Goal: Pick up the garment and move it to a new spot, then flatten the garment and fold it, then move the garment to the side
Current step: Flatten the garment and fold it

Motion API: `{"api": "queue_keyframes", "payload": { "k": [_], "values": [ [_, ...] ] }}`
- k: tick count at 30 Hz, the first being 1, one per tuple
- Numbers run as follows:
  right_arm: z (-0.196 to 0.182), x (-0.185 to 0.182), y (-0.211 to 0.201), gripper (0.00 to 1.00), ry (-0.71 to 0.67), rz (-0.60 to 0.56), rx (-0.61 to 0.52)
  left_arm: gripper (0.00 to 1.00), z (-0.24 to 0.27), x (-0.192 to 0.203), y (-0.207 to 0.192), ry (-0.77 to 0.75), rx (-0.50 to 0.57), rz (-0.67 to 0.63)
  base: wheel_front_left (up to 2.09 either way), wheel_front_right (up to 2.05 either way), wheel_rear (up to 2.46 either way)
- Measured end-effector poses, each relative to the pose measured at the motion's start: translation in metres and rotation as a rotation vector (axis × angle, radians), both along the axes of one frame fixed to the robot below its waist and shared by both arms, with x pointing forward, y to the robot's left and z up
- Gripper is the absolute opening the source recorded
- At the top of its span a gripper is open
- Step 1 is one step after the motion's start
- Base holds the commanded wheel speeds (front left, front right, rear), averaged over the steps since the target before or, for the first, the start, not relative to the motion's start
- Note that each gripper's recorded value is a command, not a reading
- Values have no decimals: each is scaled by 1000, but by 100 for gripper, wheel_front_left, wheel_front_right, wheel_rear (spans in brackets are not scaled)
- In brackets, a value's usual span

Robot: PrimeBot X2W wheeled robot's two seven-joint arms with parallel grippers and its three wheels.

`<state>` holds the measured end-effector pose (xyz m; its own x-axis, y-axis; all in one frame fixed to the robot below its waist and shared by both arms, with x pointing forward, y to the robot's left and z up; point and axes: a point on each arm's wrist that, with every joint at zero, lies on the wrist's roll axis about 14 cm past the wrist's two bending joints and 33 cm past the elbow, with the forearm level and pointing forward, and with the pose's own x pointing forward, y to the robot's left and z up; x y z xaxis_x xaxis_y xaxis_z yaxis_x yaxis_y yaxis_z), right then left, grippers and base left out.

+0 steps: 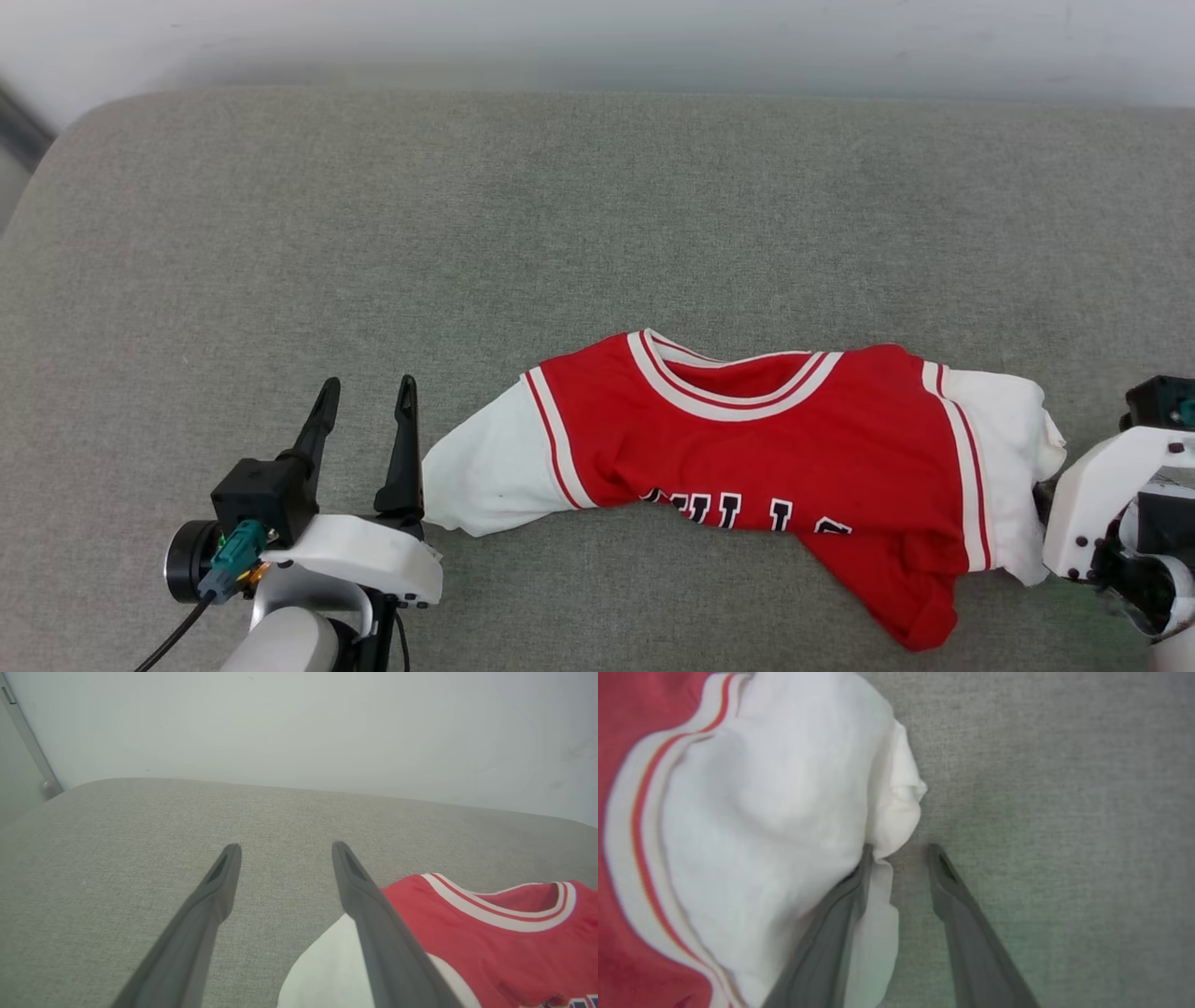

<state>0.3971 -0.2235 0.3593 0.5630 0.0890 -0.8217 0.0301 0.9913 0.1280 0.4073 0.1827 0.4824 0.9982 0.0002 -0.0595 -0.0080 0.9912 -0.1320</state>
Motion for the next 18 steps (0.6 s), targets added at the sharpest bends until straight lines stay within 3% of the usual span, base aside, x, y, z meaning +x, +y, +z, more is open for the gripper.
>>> {"api": "queue_keyframes", "payload": {
  "k": [6, 13, 18],
  "values": [
    [22, 10, -2, 0, -122, 12, -22, 100, 4, 0, -4, -14, -2, -9, 0, 0, 0],
    [85, 28, -38, 0, -346, -44, -114, 100, 9, -1, -11, -28, -6, -26, 0, 0, 0],
    [121, 21, -69, 0, -447, -127, -165, 100, 10, -1, -15, -32, -8, -33, 0, 0, 0]
  ]
}}
